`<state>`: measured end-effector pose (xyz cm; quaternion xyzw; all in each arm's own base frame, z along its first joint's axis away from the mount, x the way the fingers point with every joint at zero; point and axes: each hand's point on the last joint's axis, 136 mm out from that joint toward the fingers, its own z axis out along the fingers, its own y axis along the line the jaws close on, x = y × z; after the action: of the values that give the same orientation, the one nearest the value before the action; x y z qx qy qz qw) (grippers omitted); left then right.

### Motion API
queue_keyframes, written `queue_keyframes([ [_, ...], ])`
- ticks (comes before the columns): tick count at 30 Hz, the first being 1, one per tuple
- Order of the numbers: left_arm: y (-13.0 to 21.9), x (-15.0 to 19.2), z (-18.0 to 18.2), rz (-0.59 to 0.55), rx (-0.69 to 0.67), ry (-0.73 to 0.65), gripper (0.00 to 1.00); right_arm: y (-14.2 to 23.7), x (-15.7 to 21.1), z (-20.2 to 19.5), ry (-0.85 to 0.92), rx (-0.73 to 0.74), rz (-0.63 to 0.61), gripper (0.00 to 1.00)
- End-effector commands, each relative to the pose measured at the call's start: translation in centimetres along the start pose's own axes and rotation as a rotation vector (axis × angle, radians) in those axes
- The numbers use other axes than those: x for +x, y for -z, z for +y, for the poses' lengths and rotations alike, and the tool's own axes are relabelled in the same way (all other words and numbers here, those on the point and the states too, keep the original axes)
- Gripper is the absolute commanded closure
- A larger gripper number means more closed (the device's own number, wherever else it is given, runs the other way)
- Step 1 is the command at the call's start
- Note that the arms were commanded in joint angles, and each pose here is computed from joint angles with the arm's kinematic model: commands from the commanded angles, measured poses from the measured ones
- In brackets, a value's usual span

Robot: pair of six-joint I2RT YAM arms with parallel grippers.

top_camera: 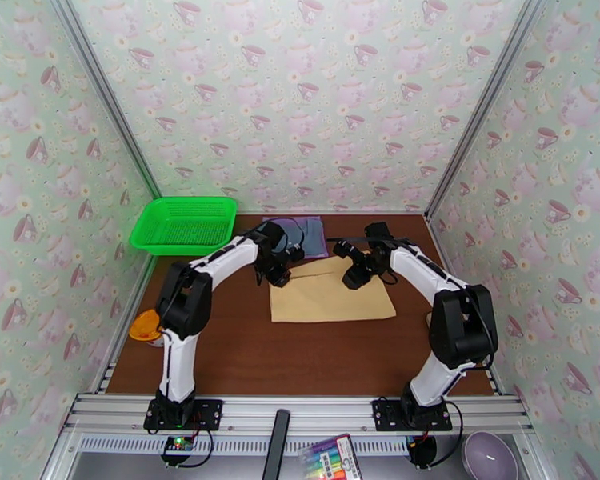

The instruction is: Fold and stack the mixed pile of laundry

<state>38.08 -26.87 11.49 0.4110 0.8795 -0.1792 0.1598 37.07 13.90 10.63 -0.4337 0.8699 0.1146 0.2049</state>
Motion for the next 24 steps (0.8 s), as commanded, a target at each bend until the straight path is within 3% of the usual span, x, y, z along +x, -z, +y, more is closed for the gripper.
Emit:
queue_keyframes([
  [1, 3.2, -3.4, 1.0, -0.135, -0.067, 0.017, 1.0, 1.4, -0.8, -0.5, 0.008, 0.044, -0.017, 0.45],
  [8, -1.8, -1.4, 6.2, -0.084, -0.083, 0.158, 1.0, 0.5, -0.3, -2.0, -0.029, 0.081, 0.005, 0.44],
  [13, -4.6, -0.9, 8.7, -0.086, -0.106, 0.213, 1.0, 0.3, -0.1, -5.1, 0.019, 0.19, 0.032, 0.39],
  [17, -5.4, -1.1, 9.4, -0.085, -0.115, 0.221, 1.0, -1.0, 0.4, -7.2, 0.154, 0.199, 0.099, 0.4],
  [24, -6.7, 0.5, 9.5, -0.032, -0.117, 0.227, 1.0, -3.1, 0.0, -9.3, 0.18, 0.12, 0.158, 0.43],
])
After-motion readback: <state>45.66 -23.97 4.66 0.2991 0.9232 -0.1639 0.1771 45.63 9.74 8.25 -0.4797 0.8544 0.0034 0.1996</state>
